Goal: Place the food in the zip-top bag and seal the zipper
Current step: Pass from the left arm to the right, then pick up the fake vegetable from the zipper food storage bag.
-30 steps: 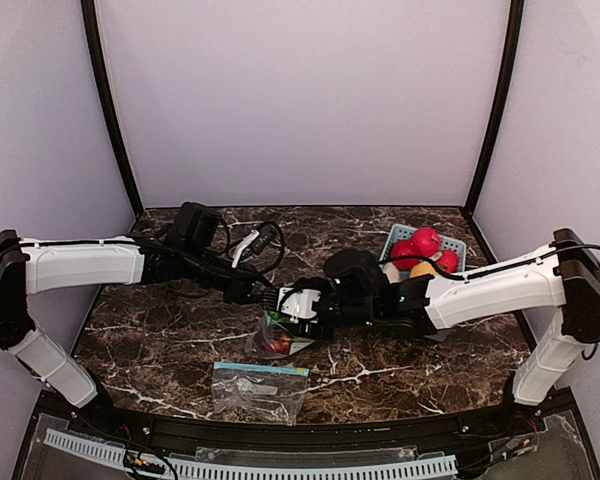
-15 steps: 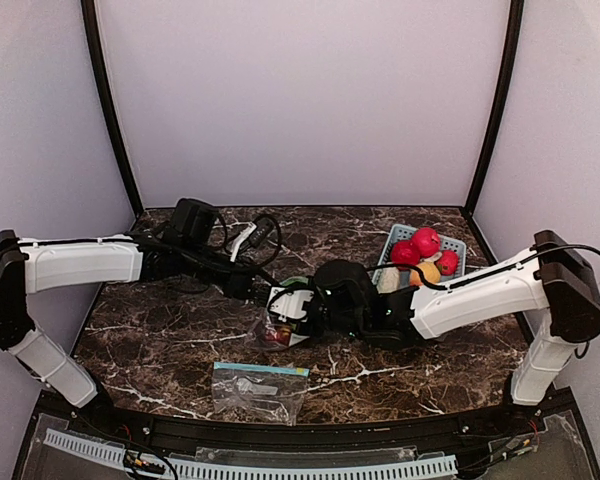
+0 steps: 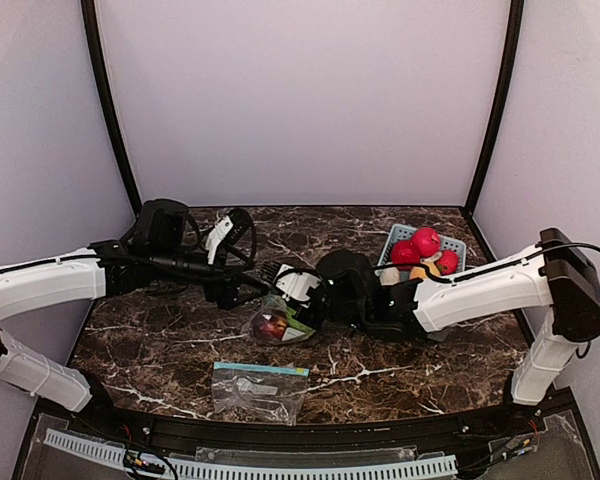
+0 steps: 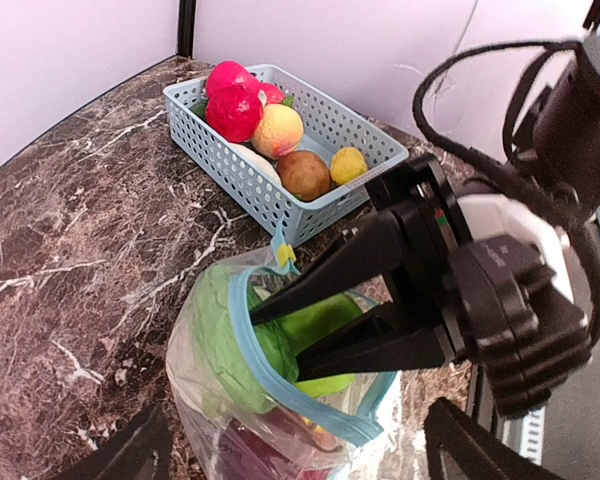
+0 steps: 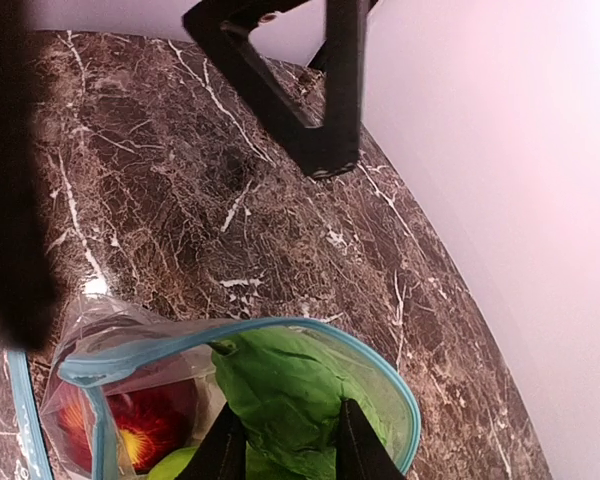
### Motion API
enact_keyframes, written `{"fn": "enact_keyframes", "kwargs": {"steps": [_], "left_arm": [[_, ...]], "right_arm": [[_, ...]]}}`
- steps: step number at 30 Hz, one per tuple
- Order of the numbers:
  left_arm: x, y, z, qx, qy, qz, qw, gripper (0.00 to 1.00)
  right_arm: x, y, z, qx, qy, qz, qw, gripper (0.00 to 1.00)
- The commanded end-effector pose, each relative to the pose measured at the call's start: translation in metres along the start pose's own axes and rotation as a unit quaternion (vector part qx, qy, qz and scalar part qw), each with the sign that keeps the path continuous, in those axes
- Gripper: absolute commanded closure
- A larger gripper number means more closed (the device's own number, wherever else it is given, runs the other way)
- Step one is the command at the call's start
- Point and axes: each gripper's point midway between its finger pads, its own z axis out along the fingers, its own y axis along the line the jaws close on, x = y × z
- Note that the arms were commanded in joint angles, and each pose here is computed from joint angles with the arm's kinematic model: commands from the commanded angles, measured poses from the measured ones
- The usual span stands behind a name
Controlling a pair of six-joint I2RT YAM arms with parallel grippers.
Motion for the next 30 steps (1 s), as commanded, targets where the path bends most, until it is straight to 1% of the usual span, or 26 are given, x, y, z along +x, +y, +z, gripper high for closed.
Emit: {"fn": "enact_keyframes", "kwargs": {"steps": [1,5,7,9,10,12,13,14,15,17,20,21,22,23,25,30], "left_arm": [[0.03,0.001,0.011,-0.014,0.046,0.026,0.999,0.09],[0.045,-0.001,0.023,-0.008,0.072,0.028,0.997,0.08],[0.05,0.001,0.028,-0.008,0.081,0.025,0.996,0.11],[0.053,0.003,0.033,-0.008,0.09,0.022,0.996,0.2],[0.053,0.004,0.034,-0.009,0.093,0.021,0.995,0.32],[0.053,0.008,0.036,-0.016,0.095,0.021,0.995,0.45],[0.054,0.01,0.037,-0.022,0.096,0.021,0.995,0.47],[0.053,0.011,0.038,-0.023,0.093,0.022,0.995,0.52],[0.053,0.012,0.039,-0.026,0.092,0.02,0.995,0.55],[0.052,0.013,0.041,-0.027,0.088,0.017,0.996,0.68],[0.049,0.014,0.042,-0.026,0.082,0.011,0.996,0.77],[0.049,0.013,0.043,-0.025,0.08,0.009,0.996,0.84],[0.048,0.013,0.043,-0.025,0.079,0.009,0.997,0.87],[0.048,0.014,0.044,-0.026,0.078,0.006,0.997,0.94],[0.049,0.018,0.044,-0.034,0.08,-0.001,0.996,0.99],[0.05,0.033,0.041,-0.063,0.08,-0.014,0.995,0.99]], "right_arm": [[-0.006,-0.018,-0.003,-0.003,-0.002,0.075,0.997,0.82],[-0.007,-0.024,-0.002,-0.018,-0.007,0.111,0.994,0.82],[-0.006,-0.026,-0.002,-0.022,-0.007,0.125,0.992,0.82],[-0.007,-0.027,-0.001,-0.026,-0.009,0.131,0.991,0.82],[-0.007,-0.028,0.0,-0.027,-0.009,0.134,0.991,0.82],[-0.008,-0.03,0.0,-0.029,-0.01,0.138,0.99,0.82],[-0.008,-0.03,0.0,-0.031,-0.01,0.139,0.99,0.82],[-0.009,-0.029,0.0,-0.033,-0.011,0.141,0.989,0.82],[-0.009,-0.03,0.0,-0.034,-0.011,0.143,0.989,0.82],[-0.008,-0.03,-0.001,-0.035,-0.009,0.145,0.989,0.82],[-0.004,-0.029,-0.001,-0.039,-0.003,0.146,0.989,0.82],[-0.003,-0.029,-0.002,-0.039,-0.002,0.147,0.988,0.82],[-0.003,-0.029,-0.004,-0.039,-0.002,0.148,0.988,0.82],[-0.001,-0.03,-0.005,-0.039,-0.001,0.151,0.988,0.82],[-0.002,-0.032,-0.009,-0.041,-0.003,0.158,0.987,0.82],[-0.003,-0.037,-0.025,-0.049,-0.011,0.177,0.983,0.82]]}}
